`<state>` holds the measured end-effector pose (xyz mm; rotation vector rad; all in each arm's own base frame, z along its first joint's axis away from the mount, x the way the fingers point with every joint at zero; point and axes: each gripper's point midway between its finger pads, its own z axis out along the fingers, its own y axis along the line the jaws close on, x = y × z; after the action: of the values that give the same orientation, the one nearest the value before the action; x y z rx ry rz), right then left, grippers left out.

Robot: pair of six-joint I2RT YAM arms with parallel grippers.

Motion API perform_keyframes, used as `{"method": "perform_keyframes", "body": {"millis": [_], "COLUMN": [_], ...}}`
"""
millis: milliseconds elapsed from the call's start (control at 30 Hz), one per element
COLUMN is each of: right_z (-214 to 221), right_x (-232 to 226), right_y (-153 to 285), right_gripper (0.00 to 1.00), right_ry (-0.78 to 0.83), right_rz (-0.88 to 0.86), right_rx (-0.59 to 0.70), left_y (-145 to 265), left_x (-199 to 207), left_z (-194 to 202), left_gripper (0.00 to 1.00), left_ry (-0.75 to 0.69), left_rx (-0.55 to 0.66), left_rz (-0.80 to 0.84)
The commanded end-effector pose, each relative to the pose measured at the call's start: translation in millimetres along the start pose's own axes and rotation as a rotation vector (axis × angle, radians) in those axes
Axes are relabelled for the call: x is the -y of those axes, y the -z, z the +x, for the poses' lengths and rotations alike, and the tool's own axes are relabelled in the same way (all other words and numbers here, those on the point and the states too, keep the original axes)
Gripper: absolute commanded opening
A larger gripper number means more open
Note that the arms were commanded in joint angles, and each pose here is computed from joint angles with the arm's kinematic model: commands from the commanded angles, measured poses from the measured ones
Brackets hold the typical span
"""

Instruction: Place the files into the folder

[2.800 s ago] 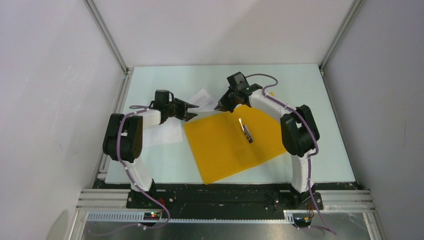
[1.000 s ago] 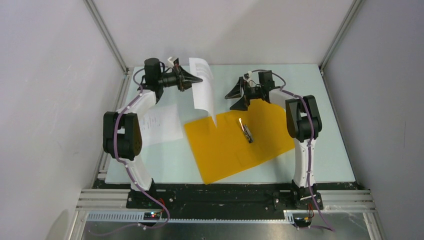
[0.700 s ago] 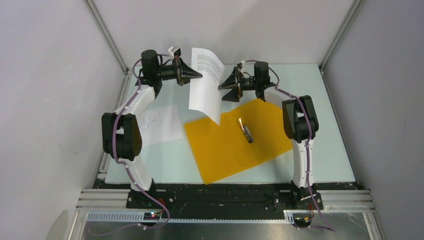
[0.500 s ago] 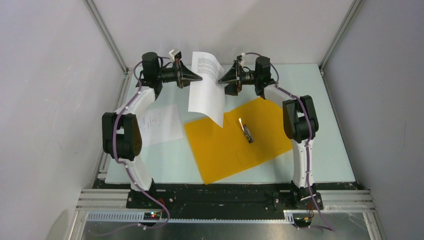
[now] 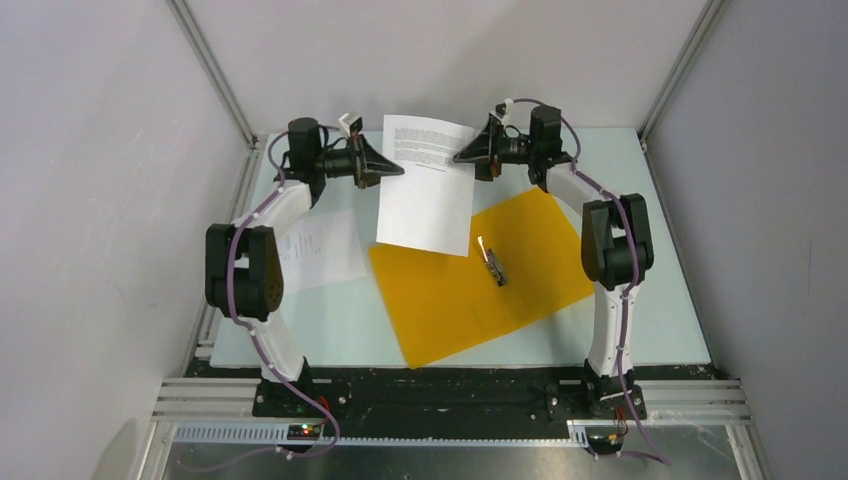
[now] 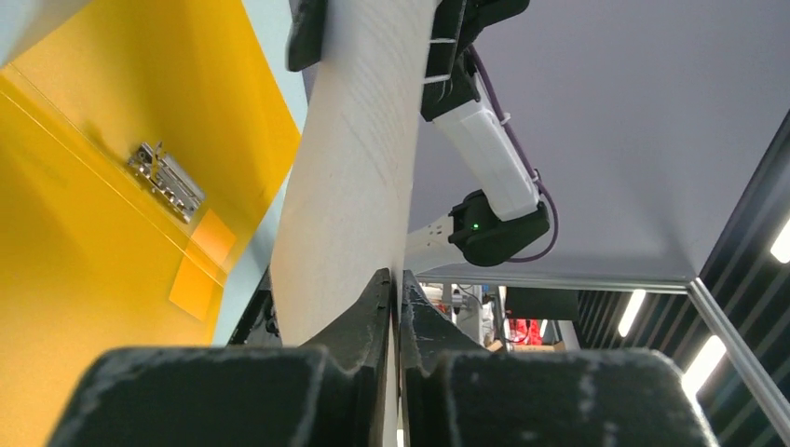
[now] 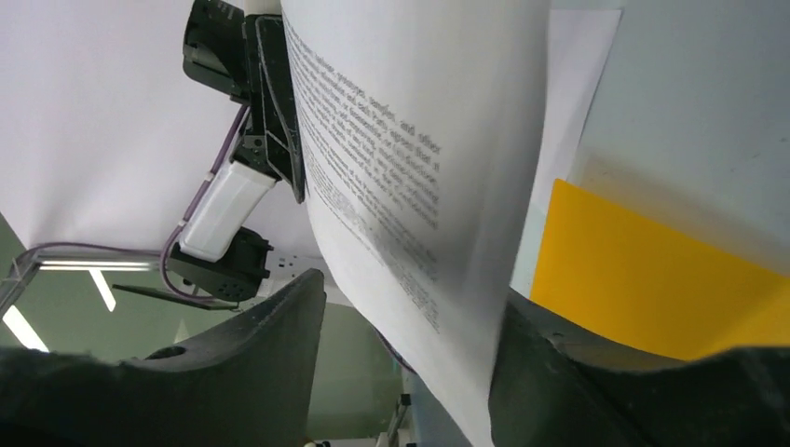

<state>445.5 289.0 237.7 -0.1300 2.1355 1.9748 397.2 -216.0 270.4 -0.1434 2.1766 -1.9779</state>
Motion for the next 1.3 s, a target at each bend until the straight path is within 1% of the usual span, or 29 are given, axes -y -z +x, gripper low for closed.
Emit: {"method": "perform_keyframes", "body": {"millis": [0,33,67,100,133,167,200,233,267,300,333,367,400,433,500,533,567,600,633,667,700,733,767,867,967,1000,1067,1200,1267], "right_z": [5.3,5.5,5.3,5.3,5.1,4.4,4.2,2.1,1.1,-3.9,-5.6,-13.6,-19.5,-30.2,-37.3,-36.7,-35.8,-32.4,-29.5,-27.9,-22.0,-14.4,-7.9,31.5,82.0,102.3,136.4,178.1,184.2], "right_x": [-24.7,-24.3,-23.1,-22.4,-20.5,-19.3,-18.1,-15.6,-20.0,-18.9,-27.6,-27.0,-38.3,-33.9,-47.8,-59.6,-66.8,-66.5,-79.2,-78.7,-85.7,-81.8,-88.3,-88.2,-101.6,-98.1,-110.8,-104.4,-96.2], "right_y": [1.9,1.0,0.2,-0.2,0.1,1.5,2.7,7.5,11.1,19.5,25.3,37.2,46.4,63.6,90.7,99.8,114.8,129.4,135.8,154.2,162.5,176.5,183.3,205.1,208.8,208.5,208.8,212.2,216.5], "right_gripper": [0.52,0.46,0.34,0.28,0.17,0.12,0.03,0.00,0.00,0.00,0.00,0.00,0.00,0.00,0.00,0.00,0.00,0.00,0.00,0.00,0.00,0.00,0.00,0.00,0.00,0.00,0.00,0.00,0.00], "right_ry": [0.094,0.100,0.111,0.114,0.120,0.112,0.141,0.151,0.170,0.198,0.224,0.253,0.298,0.341,0.433,0.459,0.463,0.424,0.458,0.428,0.448,0.404,0.427,0.382,0.382,0.342,0.355,0.253,0.213], "right_rz": [-0.004,-0.004,0.002,0.006,0.013,0.024,0.032,0.047,0.052,0.074,0.083,0.129,0.163,0.272,0.372,0.387,0.414,0.436,0.430,0.454,0.454,0.459,0.463,0.471,0.472,0.470,0.485,0.504,0.516], "right_rx": [0.005,0.004,0.006,0.006,0.008,0.012,0.013,0.020,0.027,0.044,0.056,0.087,0.120,0.170,0.224,0.237,0.243,0.246,0.244,0.263,0.265,0.265,0.264,0.210,0.149,0.115,0.093,0.081,0.104], "left_y": [-9.4,-12.3,-13.8,-15.0,-15.1,-15.0,-13.5,-12.4,-10.2,-5.1,0.8,4.4,8.9,12.2,20.5,22.8,27.2,28.7,32.8,34.0,35.3,35.0,34.0,30.9,31.1,33.1,34.9,37.4,37.2], "left_x": [-7.0,-8.0,-9.4,-12.0,-15.5,-20.1,-24.2,-28.3,-34.4,-40.4,-47.2,-53.9,-57.5,-62.9,-68.3,-64.3,-69.7,-66.9,-71.7,-68.0,-68.9,-69.4,-67.9,-65.9,-72.0,-75.9,-83.0,-91.0,-92.0], "left_z": [2.6,3.3,3.0,2.4,1.4,0.5,-0.4,-1.2,-2.3,-5.9,-11.7,-17.1,-17.8,-23.5,-25.5,-30.0,-33.1,-37.6,-40.9,-46.2,-49.4,-50.1,-51.7,-52.2,-51.1,-52.4,-49.0,-44.7,-43.5], "left_gripper": [0.11,0.12,0.15,0.18,0.27,0.40,0.45,0.53,0.58,0.64,0.66,0.68,0.69,0.71,0.73,0.74,0.76,0.77,0.78,0.78,0.78,0.78,0.78,0.78,0.78,0.78,0.78,0.78,0.78], "left_ry": [-0.052,-0.051,-0.051,-0.057,-0.041,-0.060,-0.041,-0.070,-0.037,-0.083,-0.070,-0.108,-0.123,-0.140,-0.177,-0.231,-0.237,-0.294,-0.308,-0.365,-0.382,-0.417,-0.432,-0.494,-0.499,-0.502,-0.493,-0.475,-0.471], "left_rx": [-0.007,-0.014,-0.013,-0.014,-0.009,-0.009,-0.003,0.001,0.018,0.034,0.072,0.098,0.102,0.132,0.149,0.159,0.178,0.181,0.195,0.198,0.200,0.187,0.180,0.155,0.144,0.146,0.134,0.121,0.118], "left_rz": [-0.014,-0.017,-0.021,-0.029,-0.047,-0.057,-0.077,-0.090,-0.134,-0.163,-0.216,-0.255,-0.286,-0.332,-0.420,-0.442,-0.494,-0.513,-0.562,-0.579,-0.601,-0.608,-0.610,-0.625,-0.663,-0.685,-0.711,-0.729,-0.730]}}
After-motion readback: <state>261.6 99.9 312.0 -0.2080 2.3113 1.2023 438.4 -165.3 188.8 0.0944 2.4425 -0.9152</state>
